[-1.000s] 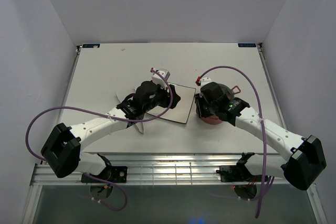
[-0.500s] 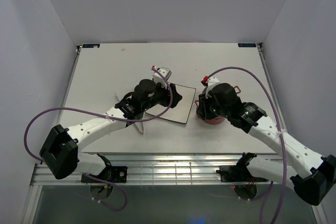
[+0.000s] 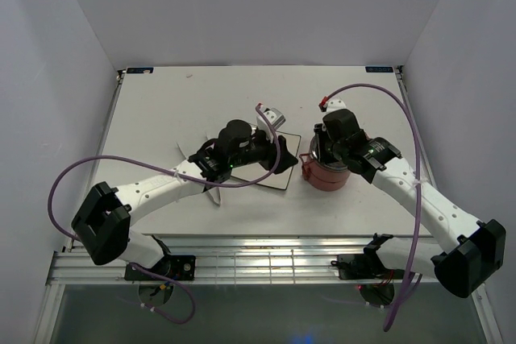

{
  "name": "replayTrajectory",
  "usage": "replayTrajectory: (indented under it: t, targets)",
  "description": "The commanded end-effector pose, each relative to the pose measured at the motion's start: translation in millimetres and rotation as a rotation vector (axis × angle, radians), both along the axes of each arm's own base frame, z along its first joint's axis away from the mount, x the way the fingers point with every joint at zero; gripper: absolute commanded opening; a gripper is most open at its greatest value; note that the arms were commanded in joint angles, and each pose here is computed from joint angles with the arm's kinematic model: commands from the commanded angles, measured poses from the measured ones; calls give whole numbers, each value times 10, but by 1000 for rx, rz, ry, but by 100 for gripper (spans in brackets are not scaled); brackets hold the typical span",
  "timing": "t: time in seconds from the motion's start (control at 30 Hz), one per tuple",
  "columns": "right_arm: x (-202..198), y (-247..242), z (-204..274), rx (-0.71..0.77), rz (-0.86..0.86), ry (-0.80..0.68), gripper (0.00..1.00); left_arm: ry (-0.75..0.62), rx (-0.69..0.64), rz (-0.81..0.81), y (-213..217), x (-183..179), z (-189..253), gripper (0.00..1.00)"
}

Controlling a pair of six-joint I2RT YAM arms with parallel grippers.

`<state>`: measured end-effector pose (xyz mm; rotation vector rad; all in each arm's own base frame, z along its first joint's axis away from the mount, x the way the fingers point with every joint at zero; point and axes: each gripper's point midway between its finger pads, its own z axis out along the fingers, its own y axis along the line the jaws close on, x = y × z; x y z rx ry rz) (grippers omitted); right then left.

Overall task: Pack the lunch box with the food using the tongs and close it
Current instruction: Close the box lid on the packing box.

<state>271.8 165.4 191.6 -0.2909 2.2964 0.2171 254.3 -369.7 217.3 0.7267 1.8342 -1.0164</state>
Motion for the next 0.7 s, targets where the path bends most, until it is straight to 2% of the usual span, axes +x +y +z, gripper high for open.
replayTrajectory:
  t: [0.0,0.13,0.37,0.67]
  targets:
    - [84,-162,190,-17,-67,-68,31,-37,-22,-72,-128,-64,136,62]
    - [107,-352,74,-39,-113,-55,31,-14,4,-85,-176,-71,-31,60]
    - [112,-386,-102,-54,-109,-30,30,15,42,-76,-282,7,-276,58]
    - [83,-288,162,21,-62,-80,29,10,39,-51,-351,66,-266,59]
